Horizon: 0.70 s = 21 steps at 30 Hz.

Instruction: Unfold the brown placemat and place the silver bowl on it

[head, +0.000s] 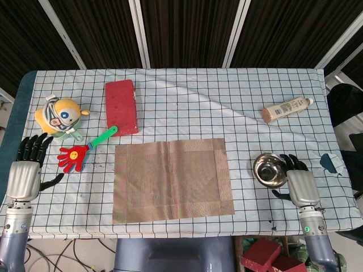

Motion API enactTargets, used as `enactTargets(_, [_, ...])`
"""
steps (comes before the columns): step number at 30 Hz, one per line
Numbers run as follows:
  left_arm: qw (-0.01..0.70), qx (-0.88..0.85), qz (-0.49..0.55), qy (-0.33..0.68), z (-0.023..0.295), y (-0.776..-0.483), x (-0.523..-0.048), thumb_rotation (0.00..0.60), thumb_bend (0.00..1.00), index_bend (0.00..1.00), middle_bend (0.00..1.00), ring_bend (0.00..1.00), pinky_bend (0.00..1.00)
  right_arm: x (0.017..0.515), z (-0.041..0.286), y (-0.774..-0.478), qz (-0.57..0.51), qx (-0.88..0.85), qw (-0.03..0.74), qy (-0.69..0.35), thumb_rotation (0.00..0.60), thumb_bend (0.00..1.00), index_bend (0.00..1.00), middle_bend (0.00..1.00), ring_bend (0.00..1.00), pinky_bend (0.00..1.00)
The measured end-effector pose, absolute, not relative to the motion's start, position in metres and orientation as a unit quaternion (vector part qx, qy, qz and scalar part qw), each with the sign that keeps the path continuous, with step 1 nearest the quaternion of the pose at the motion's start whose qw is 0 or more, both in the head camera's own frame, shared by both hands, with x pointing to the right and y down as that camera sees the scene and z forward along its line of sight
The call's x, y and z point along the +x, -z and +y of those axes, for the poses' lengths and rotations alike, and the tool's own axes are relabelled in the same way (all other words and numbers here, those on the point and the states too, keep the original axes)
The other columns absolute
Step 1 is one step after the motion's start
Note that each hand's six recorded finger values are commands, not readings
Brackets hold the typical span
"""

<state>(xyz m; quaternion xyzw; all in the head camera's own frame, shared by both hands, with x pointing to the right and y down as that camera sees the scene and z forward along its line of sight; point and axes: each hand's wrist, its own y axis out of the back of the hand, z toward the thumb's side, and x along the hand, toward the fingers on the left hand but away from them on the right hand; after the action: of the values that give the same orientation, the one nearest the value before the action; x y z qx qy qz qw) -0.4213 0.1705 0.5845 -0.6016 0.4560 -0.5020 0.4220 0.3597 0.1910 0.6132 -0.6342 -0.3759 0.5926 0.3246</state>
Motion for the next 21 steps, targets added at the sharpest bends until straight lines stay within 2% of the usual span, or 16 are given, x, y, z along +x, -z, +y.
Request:
enactTargets(8, [0.434, -0.600, 0.453, 0.496, 0.170, -0.583, -0.419, 0.600, 0.01, 0.09, 0.04, 0.04, 0.04, 0.353, 0.197, -0.633, -0.350, -0.648, 0.296, -0.608, 0.600, 0.04, 0.30, 0.14, 0.09, 0.19])
enactTargets(14, [0.433, -0.601, 0.455, 0.495, 0.167, -0.584, -0.419, 0.600, 0.01, 0.09, 0.04, 0.04, 0.04, 0.346, 0.190, -0.645, -0.341, -0.650, 0.297, -0.611, 0.600, 0.12, 0.36, 0.17, 0.11, 0.19])
enactTargets(21, [0.430, -0.603, 0.460, 0.490, 0.165, -0.582, -0.422, 0.600, 0.01, 0.09, 0.04, 0.03, 0.04, 0.346, 0.182, -0.662, -0.333, -0.640, 0.301, -0.623, 0.600, 0.15, 0.39, 0.19, 0.12, 0.19])
